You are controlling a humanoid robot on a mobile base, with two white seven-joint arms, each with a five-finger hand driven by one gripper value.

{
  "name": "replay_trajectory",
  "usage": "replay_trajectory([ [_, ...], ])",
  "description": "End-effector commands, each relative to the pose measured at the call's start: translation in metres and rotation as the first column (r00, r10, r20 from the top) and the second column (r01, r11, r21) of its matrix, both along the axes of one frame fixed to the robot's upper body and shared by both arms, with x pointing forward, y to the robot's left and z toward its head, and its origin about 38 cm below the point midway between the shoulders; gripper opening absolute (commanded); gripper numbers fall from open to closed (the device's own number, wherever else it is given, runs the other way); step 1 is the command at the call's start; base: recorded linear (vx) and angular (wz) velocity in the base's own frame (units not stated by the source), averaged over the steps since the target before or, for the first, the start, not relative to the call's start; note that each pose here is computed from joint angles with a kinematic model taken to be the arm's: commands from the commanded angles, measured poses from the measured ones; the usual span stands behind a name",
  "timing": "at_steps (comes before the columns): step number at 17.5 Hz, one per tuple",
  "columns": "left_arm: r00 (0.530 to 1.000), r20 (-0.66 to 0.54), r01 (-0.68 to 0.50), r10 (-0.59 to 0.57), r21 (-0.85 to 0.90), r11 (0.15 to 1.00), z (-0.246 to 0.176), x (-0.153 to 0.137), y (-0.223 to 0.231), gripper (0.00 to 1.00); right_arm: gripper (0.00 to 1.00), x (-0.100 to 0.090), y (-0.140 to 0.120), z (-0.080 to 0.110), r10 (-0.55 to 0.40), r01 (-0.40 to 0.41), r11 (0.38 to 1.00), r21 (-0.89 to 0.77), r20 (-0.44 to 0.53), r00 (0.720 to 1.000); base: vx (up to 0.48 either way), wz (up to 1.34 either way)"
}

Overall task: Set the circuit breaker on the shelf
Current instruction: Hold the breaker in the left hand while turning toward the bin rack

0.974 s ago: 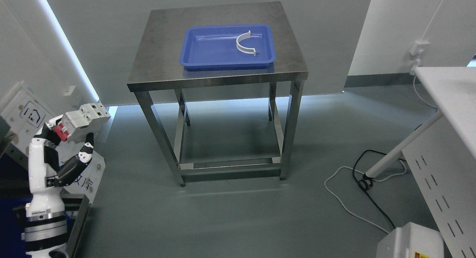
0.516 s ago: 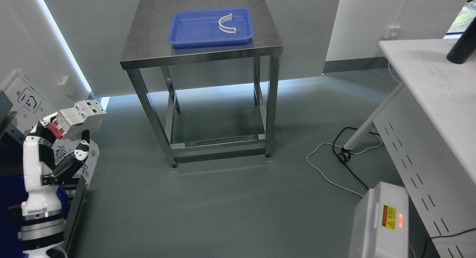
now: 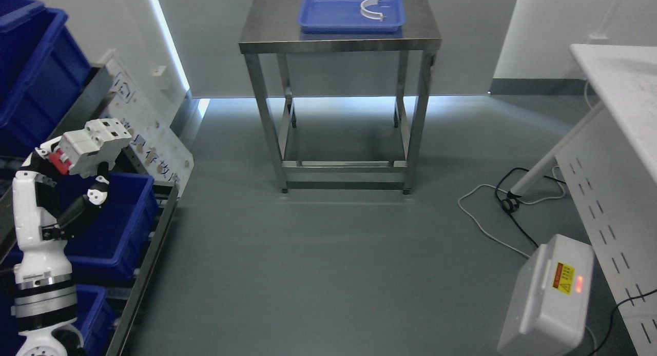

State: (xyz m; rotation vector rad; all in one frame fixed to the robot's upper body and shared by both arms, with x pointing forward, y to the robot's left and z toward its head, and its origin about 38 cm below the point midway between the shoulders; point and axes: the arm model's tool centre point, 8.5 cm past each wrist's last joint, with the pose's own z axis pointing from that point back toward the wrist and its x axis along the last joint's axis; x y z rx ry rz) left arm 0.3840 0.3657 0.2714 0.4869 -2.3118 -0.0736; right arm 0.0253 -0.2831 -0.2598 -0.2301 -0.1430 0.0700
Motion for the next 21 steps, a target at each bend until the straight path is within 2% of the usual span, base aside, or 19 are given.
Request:
replay_trajectory([
  [1, 0.999, 0.023, -0.032, 0.032, 0.027, 0.999, 0.018, -0.001, 0.016, 0.11, 1.0, -0.006, -0.01, 0.0, 0.014, -0.015, 1.0, -0.02, -0.067, 0.998, -0.197, 0.58],
  [7, 0.999, 0.021, -0.043, 0.042, 0.05, 0.998, 0.025, -0.001, 0.023, 0.11, 1.0, -0.006, -0.01, 0.0, 0.014, -0.015, 1.0, -0.02, -0.067, 0.998, -0.119, 0.6],
  [21, 0.997, 0.064, -0.044, 0.042, 0.028, 0.999, 0.065, 0.013, 0.026, 0.11, 1.0, -0.006, -0.01, 0.0, 0.014, -0.015, 1.0, -0.02, -0.067, 0.998, -0.019, 0.67],
])
